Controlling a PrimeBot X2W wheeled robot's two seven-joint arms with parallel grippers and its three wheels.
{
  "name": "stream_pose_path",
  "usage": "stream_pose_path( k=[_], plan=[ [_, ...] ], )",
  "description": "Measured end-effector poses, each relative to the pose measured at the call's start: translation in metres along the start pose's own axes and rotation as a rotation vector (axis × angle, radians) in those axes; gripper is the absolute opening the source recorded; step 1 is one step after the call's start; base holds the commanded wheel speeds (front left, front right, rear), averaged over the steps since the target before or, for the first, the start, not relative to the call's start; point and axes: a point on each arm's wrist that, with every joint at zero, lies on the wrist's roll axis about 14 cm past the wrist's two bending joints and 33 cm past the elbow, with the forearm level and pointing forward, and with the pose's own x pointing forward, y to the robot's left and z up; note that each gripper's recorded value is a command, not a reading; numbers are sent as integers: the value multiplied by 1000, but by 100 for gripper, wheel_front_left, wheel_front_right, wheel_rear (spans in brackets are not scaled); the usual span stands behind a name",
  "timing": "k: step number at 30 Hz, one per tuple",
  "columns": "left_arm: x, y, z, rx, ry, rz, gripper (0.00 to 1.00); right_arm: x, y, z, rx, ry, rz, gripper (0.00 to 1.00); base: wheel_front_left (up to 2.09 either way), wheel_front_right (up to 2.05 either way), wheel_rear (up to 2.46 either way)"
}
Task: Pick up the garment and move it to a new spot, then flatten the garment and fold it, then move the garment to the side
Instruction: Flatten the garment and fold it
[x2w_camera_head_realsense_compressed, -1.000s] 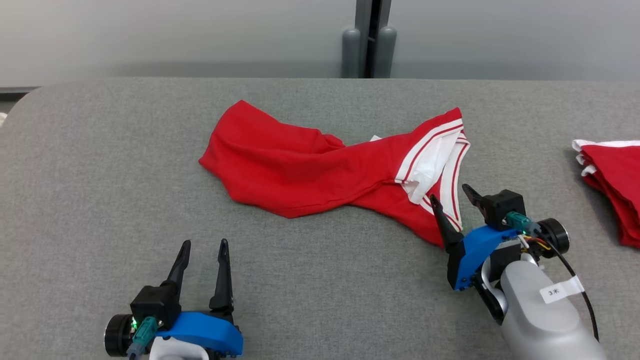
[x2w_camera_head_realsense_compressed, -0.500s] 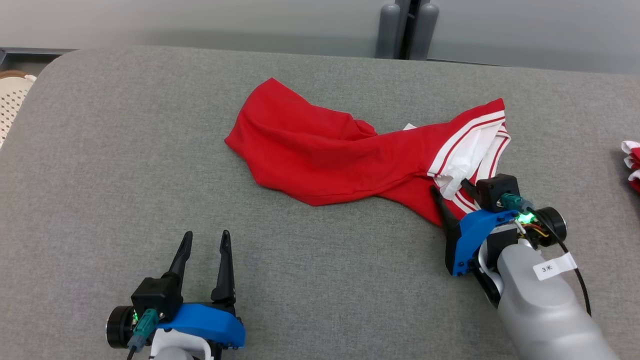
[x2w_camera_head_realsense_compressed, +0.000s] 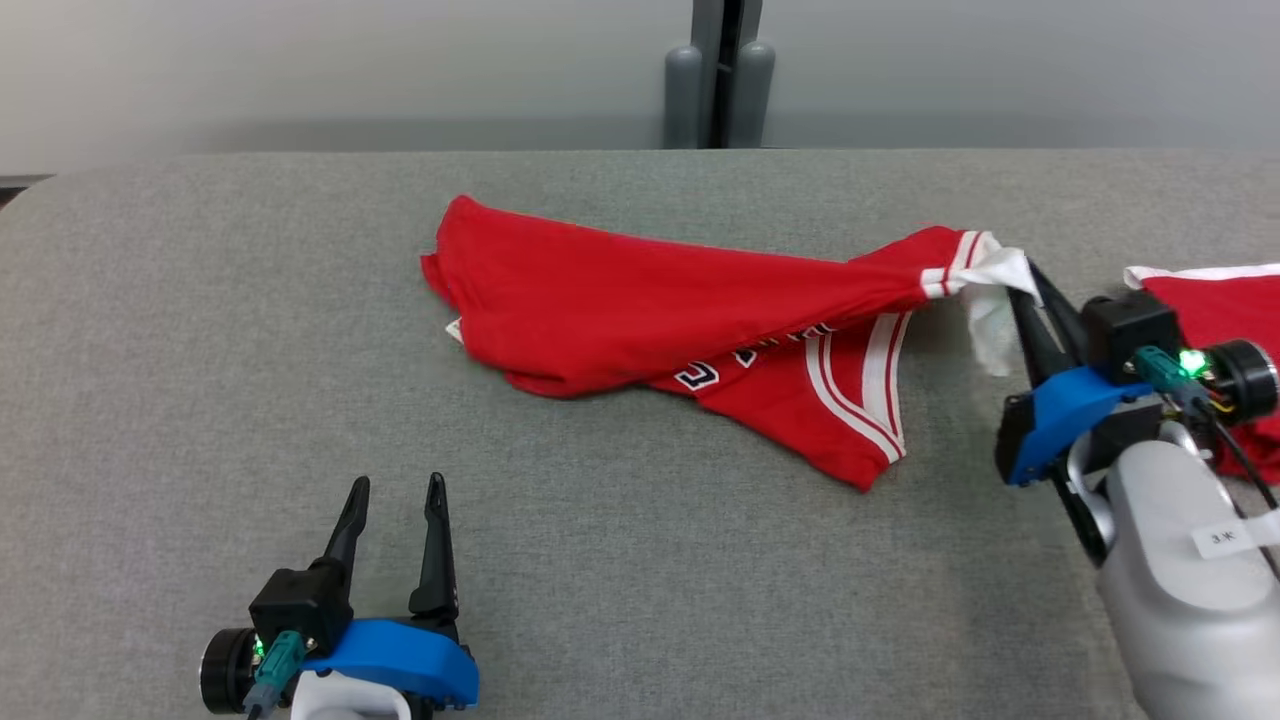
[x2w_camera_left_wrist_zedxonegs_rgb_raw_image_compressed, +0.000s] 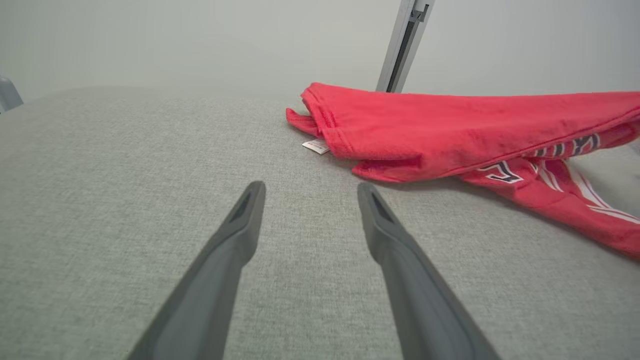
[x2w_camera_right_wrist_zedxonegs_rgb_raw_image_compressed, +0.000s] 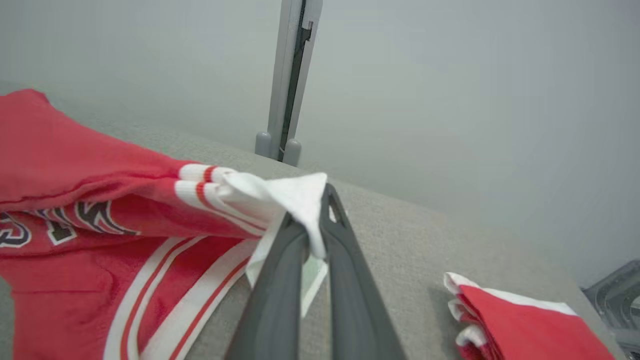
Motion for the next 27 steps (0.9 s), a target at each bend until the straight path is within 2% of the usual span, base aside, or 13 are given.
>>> stream_pose_path(
  k=[4,8,11,15,17,18,19,20,21,27],
  plan=[
    [0,-9,4,4,-12,-26,100,-27,-40,17,-98,-60,-82,0,0,0,0],
    [-2,-14,6,9,-17,-42,100,-59,-54,6,-170,5,-126,0,0,0,0],
    [-3,-13,7,10,-21,-38,100,-81,-30,-23,-147,105,-91,0,0,0,0],
    [-4,-7,8,10,-25,-20,100,-107,29,-62,-48,235,24,0,0,0,0],
    [-5,-6,8,10,-25,-18,100,-112,42,-70,-32,261,54,0,0,0,0],
    [-5,-4,9,9,-26,-14,100,-118,63,-76,3,283,99,2,0,0,0],
    [-5,-4,9,9,-26,-14,100,-118,63,-76,3,283,99,28,0,0,0],
    [-5,-4,9,9,-28,-12,100,-119,70,-77,27,294,114,67,0,0,0],
    [-5,-3,9,9,-28,-11,100,-120,78,-77,50,295,129,100,0,0,0],
    [-6,-4,13,17,-39,-17,100,-114,79,-51,101,195,122,100,0,0,0]
  ],
)
